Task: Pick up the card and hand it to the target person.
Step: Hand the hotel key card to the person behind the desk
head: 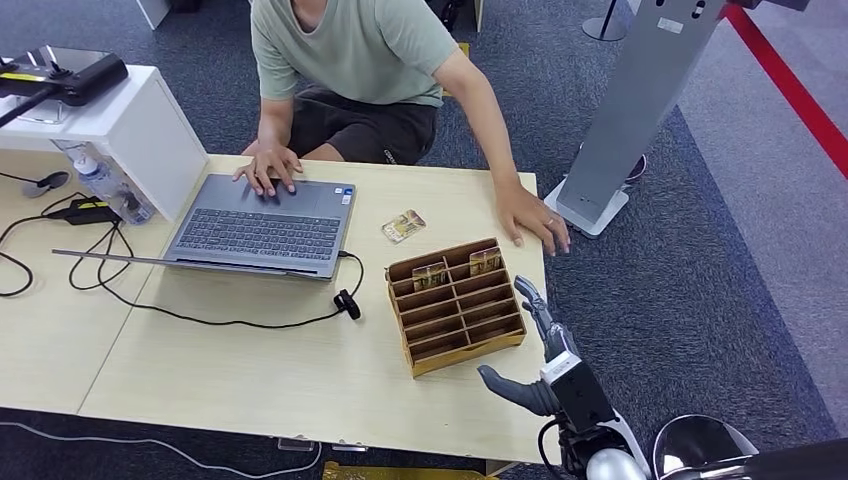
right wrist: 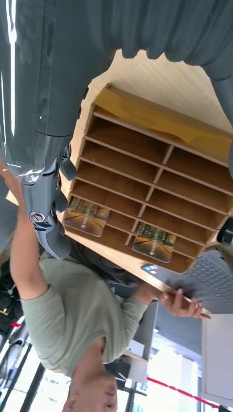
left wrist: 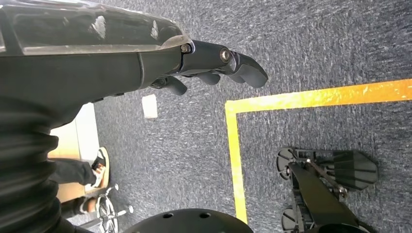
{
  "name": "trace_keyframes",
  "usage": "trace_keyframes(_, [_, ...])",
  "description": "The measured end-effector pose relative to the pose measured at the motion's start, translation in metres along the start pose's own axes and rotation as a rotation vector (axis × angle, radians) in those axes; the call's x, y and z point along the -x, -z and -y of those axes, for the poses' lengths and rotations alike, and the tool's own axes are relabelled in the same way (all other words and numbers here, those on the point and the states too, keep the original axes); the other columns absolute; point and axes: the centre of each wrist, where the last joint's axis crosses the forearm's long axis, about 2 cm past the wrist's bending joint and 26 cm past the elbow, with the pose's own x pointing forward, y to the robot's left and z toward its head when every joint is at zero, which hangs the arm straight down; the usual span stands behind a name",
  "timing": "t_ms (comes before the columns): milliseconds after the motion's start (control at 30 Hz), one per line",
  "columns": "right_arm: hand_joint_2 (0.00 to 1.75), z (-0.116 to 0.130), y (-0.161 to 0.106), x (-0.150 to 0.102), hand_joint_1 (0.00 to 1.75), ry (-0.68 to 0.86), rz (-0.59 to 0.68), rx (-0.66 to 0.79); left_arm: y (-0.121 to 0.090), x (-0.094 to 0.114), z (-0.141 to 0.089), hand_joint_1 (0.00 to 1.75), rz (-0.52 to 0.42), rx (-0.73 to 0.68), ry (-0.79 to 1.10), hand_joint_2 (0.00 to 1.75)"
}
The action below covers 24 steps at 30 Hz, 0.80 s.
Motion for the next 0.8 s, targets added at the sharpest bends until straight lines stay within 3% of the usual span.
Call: trace_keyframes(800, [1.75, -0.012, 0.004, -0.001, 0.00, -0.012, 0.018, -0.038, 0.001, -0.003, -0.017, 0.00, 0.012, -0.034, 0.030, 1.75])
